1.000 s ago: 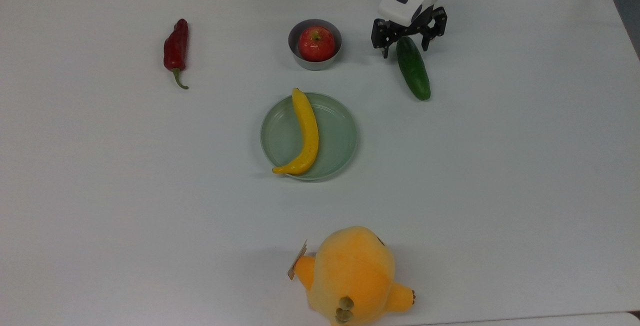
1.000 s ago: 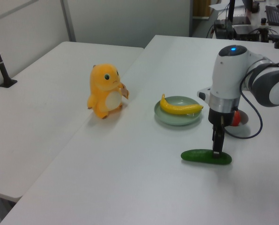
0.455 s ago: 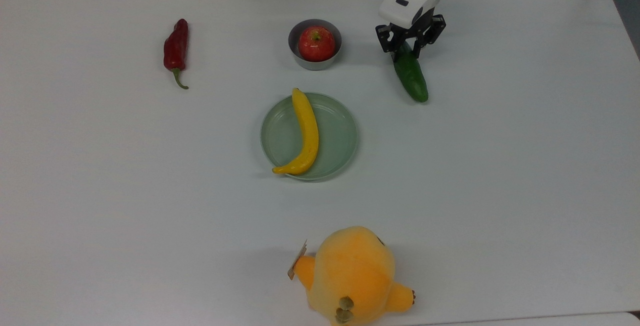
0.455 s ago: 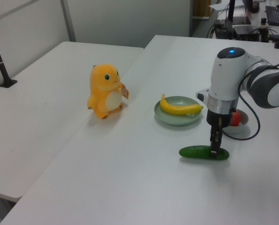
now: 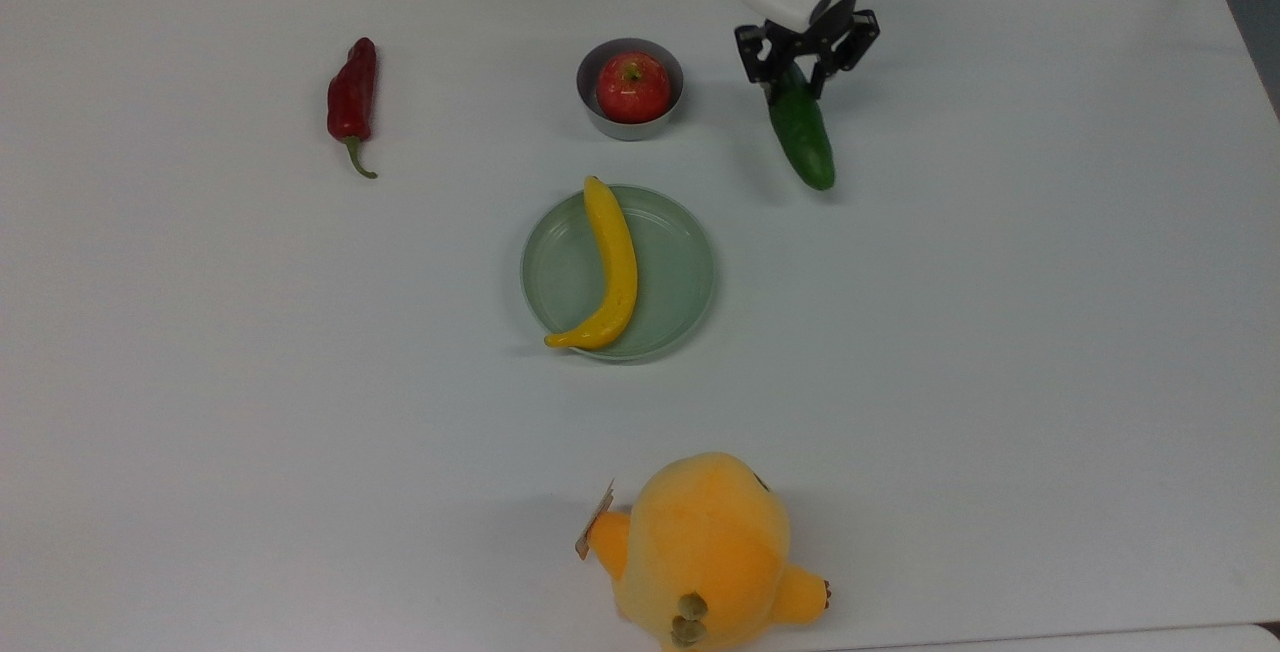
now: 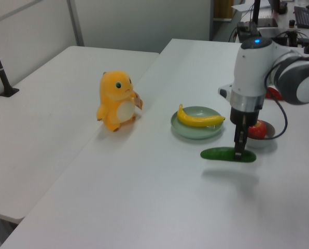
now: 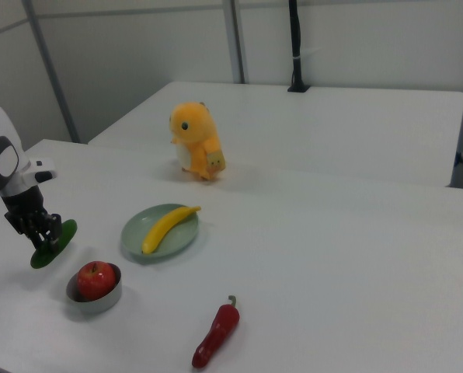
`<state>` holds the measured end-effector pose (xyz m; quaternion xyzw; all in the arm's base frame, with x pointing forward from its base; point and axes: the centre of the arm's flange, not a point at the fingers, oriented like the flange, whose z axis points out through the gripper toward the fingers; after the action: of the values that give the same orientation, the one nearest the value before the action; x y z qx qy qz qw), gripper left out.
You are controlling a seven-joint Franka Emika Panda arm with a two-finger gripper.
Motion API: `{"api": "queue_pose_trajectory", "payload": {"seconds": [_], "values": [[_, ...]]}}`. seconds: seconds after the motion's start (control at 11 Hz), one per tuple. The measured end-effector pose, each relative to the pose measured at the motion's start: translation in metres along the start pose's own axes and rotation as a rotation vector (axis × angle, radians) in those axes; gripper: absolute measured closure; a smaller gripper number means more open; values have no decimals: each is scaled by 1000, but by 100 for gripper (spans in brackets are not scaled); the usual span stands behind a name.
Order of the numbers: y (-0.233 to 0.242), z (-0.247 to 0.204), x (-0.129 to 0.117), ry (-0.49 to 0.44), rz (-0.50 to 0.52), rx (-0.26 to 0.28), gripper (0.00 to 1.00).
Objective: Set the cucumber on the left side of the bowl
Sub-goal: 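Carry the cucumber toward the metal bowl and set it beside it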
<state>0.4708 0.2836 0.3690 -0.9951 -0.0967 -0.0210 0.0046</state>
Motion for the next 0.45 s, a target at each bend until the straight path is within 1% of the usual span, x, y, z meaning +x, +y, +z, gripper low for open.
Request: {"api": "queue_pose_trajectory", "payload": {"seconds": [0.09,0.18,0.45], "values": [[12,-6,-4,-46,19,-30,54],[21,-7,-7,-79,33,-47,54],[37,2,-8,-117,61,-58,54]]}}
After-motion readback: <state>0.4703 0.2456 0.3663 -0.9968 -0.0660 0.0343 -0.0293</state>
